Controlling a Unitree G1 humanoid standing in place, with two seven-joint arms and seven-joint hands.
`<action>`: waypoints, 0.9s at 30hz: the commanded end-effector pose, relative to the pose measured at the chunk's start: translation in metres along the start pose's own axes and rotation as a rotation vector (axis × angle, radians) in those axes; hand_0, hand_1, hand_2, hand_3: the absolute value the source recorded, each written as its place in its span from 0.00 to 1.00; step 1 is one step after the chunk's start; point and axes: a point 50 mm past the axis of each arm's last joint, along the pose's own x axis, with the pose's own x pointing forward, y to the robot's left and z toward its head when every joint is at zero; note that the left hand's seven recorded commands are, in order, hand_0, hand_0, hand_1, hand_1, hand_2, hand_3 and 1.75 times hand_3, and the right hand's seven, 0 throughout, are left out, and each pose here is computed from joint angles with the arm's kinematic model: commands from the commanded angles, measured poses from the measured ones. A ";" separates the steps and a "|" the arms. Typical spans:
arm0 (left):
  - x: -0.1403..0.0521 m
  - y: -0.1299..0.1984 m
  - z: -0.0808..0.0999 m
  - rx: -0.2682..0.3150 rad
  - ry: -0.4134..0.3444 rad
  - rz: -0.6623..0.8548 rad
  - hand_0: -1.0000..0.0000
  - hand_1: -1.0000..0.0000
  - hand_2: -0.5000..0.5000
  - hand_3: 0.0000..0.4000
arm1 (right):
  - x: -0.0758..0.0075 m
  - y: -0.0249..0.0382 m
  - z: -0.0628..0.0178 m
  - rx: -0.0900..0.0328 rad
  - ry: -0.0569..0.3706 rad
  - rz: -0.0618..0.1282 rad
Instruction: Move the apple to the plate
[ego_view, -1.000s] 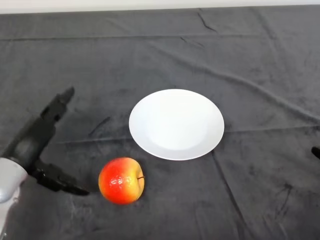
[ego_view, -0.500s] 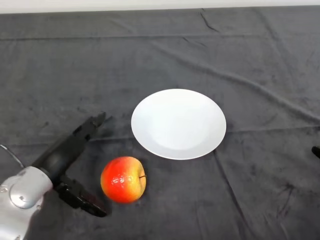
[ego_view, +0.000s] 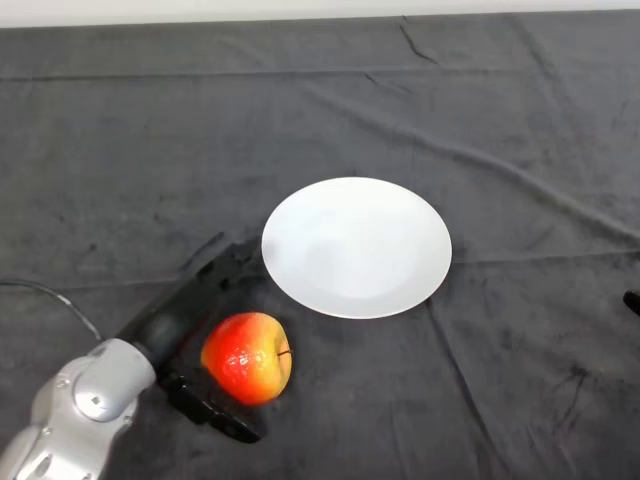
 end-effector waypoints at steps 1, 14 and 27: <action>0.008 0.008 0.003 0.031 -0.016 0.019 0.00 0.00 0.50 1.00 | -0.0186 -0.0145 -0.0407 -0.025 0.176 -0.051; 0.010 0.036 0.011 0.049 -0.062 0.154 0.00 0.00 0.50 1.00 | -0.0186 -0.0145 -0.0407 -0.025 0.176 -0.051; 0.039 0.043 0.020 0.062 -0.093 0.264 0.00 0.00 0.50 1.00 | -0.0186 -0.0145 -0.0407 -0.025 0.176 -0.051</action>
